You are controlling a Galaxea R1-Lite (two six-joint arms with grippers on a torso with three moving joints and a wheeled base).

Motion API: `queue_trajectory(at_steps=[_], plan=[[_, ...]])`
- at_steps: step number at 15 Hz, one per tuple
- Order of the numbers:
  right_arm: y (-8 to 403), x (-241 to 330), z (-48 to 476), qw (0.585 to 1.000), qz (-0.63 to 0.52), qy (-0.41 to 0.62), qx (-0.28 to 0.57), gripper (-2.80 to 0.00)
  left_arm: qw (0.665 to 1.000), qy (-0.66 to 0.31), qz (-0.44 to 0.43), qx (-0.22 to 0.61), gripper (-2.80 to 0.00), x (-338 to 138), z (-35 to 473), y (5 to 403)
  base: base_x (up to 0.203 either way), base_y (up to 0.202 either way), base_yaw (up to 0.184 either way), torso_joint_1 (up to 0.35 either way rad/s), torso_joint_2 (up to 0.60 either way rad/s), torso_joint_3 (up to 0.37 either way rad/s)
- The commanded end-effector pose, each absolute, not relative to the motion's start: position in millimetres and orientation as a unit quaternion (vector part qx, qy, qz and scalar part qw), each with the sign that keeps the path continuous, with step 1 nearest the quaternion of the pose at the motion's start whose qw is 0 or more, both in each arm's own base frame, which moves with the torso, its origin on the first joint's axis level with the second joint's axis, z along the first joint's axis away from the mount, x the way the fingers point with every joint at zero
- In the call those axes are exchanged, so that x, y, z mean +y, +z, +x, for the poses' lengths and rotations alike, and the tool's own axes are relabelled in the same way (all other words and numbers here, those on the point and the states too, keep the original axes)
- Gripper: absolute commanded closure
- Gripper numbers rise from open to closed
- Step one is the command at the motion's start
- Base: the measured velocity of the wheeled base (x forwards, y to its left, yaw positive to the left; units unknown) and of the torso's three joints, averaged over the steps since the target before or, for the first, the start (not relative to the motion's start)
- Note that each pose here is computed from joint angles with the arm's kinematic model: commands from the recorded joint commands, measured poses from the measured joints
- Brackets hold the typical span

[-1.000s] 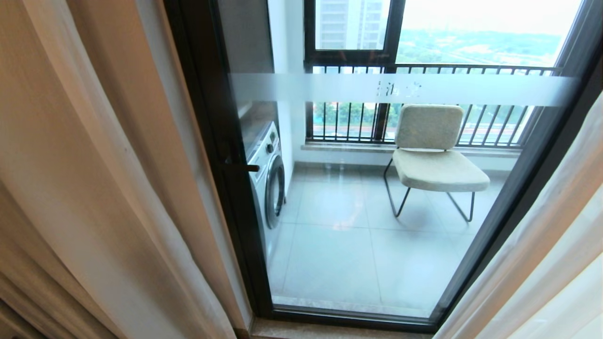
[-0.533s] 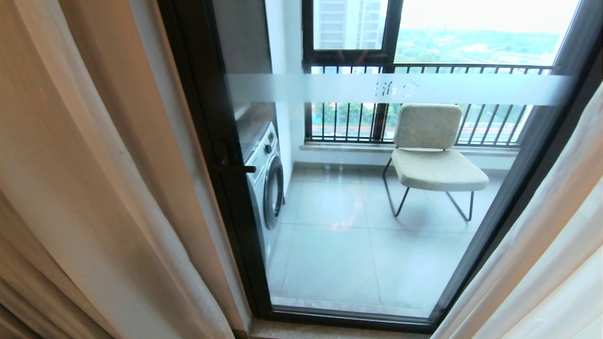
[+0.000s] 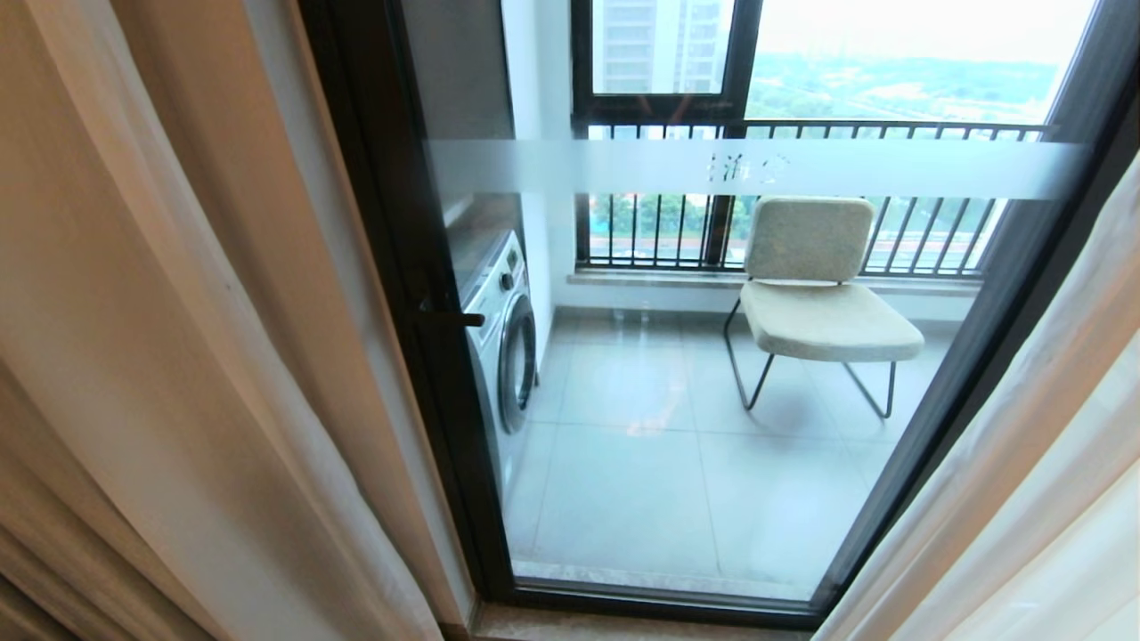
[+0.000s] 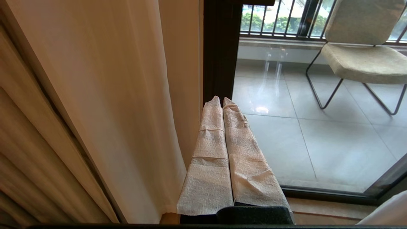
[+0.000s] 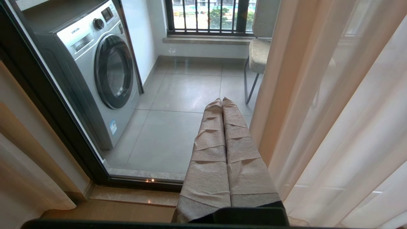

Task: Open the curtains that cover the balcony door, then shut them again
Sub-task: Close the inner curtains on both sides

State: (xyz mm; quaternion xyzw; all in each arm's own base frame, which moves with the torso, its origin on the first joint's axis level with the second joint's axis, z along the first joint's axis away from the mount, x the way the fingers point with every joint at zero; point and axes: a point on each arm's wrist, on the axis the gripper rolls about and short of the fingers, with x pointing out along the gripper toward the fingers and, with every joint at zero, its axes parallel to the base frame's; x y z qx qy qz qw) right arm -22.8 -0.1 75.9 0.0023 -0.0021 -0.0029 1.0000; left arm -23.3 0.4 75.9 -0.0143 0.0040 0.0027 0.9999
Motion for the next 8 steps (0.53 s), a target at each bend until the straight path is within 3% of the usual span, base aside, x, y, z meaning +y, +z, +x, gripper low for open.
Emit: queue_trajectory(at_steps=[1,8], plan=[[76.0,-0.1,-22.8,1.0,0.002,-0.003,-0.002,0.0,1.0,0.002,-0.015,0.004,0.0,0.4,-23.4,76.0,0.0,0.0,0.0,0.0,0.0,0.0],[76.0,-0.1,-22.8,1.0,0.002,-0.003,-0.002,0.0,1.0,0.001,-0.001,0.004,0.0,0.3,-23.6,76.5,0.0,0.0,0.0,0.0,0.0,0.0]])
